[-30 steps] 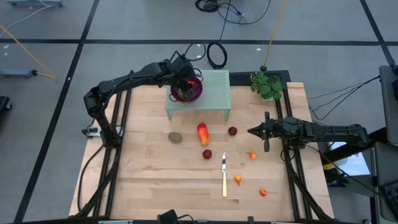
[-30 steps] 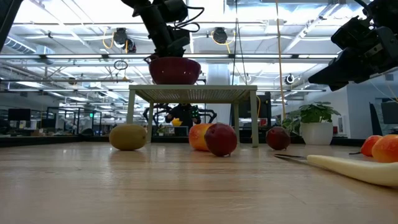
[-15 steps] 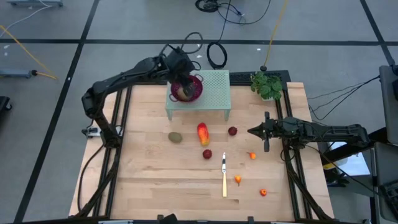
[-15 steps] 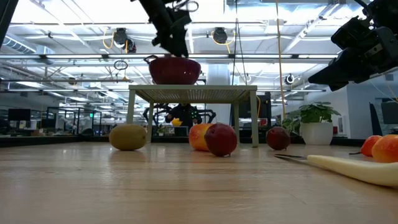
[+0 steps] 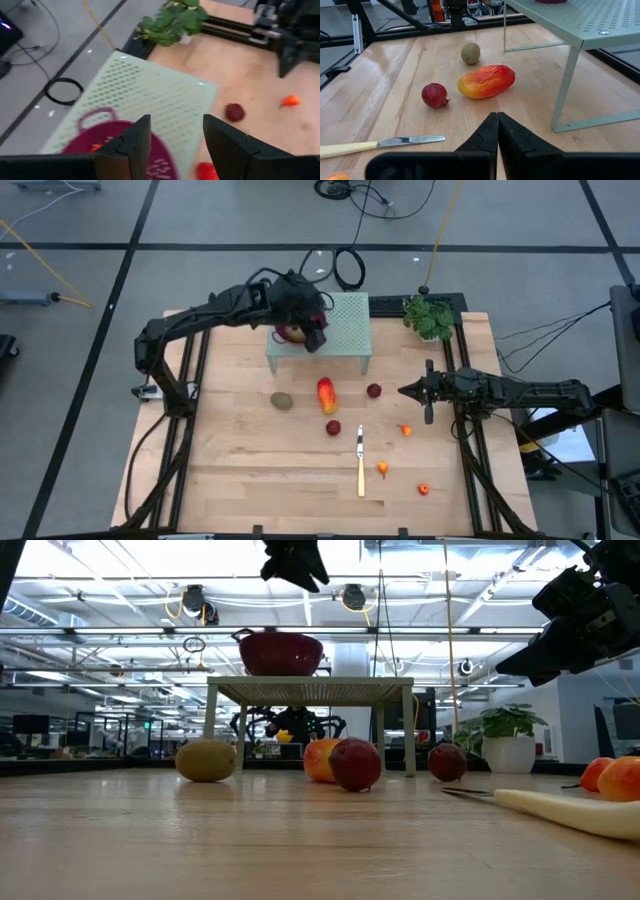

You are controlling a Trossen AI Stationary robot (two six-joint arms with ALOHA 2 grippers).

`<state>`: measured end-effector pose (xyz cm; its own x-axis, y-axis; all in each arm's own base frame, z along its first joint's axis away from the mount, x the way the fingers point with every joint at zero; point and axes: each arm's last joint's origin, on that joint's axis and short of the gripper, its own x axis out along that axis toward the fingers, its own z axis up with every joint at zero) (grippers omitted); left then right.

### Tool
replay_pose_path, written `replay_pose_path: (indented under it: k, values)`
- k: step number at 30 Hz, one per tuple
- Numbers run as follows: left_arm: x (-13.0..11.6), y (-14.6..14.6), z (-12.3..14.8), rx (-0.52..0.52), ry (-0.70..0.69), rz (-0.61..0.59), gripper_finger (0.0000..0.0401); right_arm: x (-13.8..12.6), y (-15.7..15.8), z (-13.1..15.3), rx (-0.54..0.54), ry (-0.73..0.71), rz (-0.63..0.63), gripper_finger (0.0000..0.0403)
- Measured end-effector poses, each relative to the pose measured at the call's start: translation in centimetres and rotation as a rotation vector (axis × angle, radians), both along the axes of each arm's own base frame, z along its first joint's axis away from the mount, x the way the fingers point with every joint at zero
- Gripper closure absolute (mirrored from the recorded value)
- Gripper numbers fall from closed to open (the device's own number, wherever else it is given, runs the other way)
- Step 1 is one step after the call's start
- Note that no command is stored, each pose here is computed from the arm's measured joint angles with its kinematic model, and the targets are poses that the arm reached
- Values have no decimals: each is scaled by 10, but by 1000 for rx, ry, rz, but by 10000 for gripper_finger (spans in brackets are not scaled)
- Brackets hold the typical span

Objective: Pick & Place Fruit
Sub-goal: Put the pear into violet strainer bowl on the shelf

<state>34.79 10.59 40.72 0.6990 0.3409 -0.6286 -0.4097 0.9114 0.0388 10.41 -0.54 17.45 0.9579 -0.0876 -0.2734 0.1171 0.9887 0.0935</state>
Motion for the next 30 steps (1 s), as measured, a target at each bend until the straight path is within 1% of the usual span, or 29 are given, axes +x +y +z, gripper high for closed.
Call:
replay_pose_path:
  k: [3,7,10,14,20,24,30]
  values:
    - [4,-13,0,-36,-15,-26,219,0,0,0,2,0,0,399]
    - [7,-28,0,-83,-31,-59,219,0,0,0,50,-5,-13,399]
    - [9,-37,0,-101,-37,-69,219,0,0,0,77,-7,-21,399]
    - [12,-50,-1,-120,-42,-84,219,0,0,0,85,-7,-13,399]
    - [22,-73,-22,-165,-44,-97,220,0,3,0,119,-4,83,399]
    - [31,-92,-36,-186,-81,-132,220,0,5,-1,193,6,129,399]
    - [38,-118,-58,-242,-124,-153,220,-3,7,-8,280,97,163,399]
